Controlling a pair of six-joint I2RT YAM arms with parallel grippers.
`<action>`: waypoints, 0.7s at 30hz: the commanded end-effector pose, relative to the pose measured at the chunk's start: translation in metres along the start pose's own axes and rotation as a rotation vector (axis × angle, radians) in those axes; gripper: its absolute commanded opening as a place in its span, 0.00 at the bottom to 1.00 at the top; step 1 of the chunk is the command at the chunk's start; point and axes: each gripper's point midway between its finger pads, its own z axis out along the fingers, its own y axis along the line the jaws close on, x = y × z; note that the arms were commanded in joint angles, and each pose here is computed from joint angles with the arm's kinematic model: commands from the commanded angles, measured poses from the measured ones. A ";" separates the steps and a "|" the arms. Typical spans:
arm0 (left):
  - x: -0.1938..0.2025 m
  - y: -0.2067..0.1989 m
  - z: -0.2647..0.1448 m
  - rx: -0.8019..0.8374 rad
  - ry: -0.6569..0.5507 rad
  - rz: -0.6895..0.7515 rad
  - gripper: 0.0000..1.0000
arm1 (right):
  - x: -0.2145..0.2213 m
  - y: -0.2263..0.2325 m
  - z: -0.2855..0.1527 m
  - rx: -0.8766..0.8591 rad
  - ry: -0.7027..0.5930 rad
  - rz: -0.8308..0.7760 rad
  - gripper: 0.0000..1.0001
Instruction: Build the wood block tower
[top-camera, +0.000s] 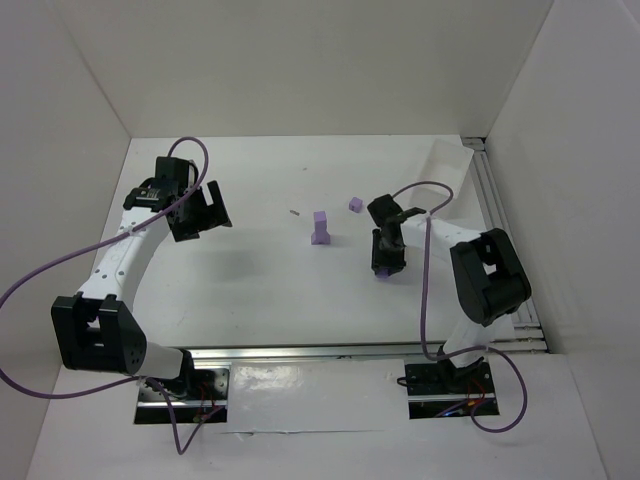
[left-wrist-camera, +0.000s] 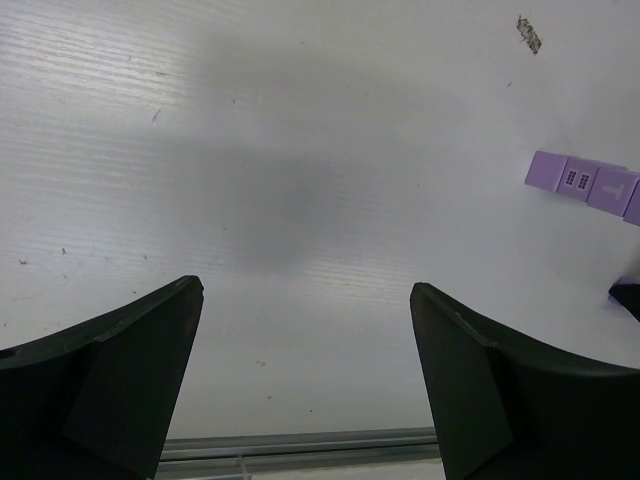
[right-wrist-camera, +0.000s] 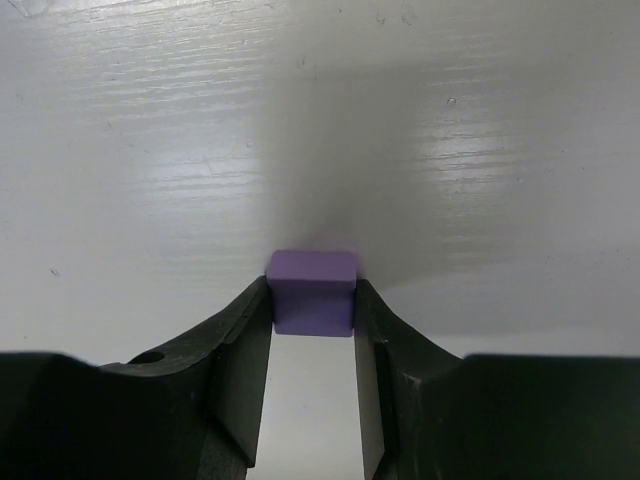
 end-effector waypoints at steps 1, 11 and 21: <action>-0.004 -0.002 -0.009 0.020 -0.025 0.016 0.98 | -0.017 0.009 -0.005 0.005 -0.079 0.008 0.36; -0.004 0.000 -0.009 0.010 -0.030 0.016 0.98 | -0.070 0.017 -0.086 0.026 -0.193 -0.028 0.26; -0.008 0.002 -0.008 -0.008 -0.038 0.015 0.98 | -0.116 0.094 -0.152 -0.099 -0.301 -0.128 0.26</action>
